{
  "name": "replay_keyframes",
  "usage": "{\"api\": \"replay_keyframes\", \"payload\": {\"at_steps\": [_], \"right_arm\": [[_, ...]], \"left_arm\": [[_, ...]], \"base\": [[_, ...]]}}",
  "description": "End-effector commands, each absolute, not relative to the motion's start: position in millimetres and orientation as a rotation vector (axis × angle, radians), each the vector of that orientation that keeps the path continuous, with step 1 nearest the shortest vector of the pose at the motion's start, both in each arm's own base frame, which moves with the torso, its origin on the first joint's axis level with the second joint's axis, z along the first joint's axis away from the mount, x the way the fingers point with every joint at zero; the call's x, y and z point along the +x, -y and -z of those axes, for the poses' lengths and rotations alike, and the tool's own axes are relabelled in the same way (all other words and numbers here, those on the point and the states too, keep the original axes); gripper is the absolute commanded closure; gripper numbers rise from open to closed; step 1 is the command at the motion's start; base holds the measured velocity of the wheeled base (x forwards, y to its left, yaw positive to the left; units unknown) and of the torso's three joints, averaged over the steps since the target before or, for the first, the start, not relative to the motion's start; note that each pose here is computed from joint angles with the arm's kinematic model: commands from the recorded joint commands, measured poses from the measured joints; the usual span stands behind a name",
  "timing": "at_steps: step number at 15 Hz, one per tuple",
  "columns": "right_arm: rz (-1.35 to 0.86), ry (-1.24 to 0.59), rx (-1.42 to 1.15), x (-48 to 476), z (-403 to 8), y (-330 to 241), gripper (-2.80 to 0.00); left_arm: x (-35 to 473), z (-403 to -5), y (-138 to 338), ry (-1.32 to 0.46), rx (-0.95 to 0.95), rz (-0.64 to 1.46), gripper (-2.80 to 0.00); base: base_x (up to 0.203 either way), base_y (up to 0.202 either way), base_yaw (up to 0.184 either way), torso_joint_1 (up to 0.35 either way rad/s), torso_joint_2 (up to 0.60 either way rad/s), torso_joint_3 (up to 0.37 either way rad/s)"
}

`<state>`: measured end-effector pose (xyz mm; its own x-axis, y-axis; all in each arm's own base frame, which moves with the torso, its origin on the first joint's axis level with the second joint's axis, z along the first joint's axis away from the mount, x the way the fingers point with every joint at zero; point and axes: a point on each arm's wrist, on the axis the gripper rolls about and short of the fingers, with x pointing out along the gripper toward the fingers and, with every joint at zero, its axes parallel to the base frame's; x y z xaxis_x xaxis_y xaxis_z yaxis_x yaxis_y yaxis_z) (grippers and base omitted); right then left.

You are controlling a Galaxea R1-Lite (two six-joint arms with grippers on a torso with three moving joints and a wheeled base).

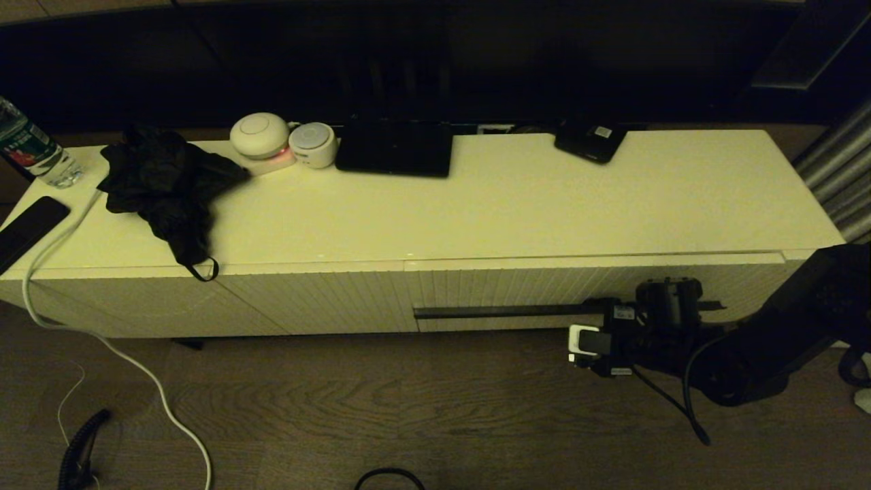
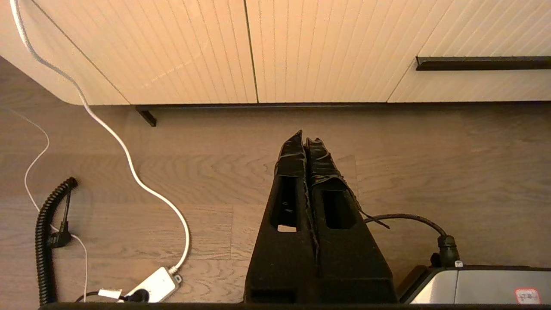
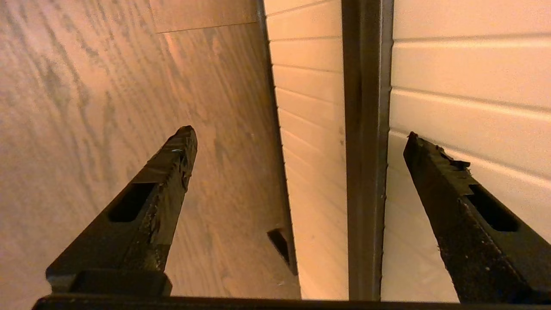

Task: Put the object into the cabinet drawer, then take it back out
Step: Open the drawer

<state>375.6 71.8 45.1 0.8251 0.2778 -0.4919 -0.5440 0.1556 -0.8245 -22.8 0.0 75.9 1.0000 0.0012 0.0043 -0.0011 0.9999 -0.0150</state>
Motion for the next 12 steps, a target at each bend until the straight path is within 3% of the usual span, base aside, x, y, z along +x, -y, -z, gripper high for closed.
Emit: {"api": "replay_keyframes", "payload": {"at_steps": [1,12], "right_arm": [[-0.594,-0.241,-1.294,380,-42,-72,-2.80],[-0.629,-0.306,-1.287,377,-21,-68,-2.80]], "left_arm": [[-23,-75,0,0.005,-0.015,-0.001,0.00],[-23,-76,0,0.005,-0.015,-0.001,0.00]], "base": [[0.000,0.000,0.000,0.000,0.00,0.000],[0.000,0.000,0.000,0.000,0.00,0.000]]}}
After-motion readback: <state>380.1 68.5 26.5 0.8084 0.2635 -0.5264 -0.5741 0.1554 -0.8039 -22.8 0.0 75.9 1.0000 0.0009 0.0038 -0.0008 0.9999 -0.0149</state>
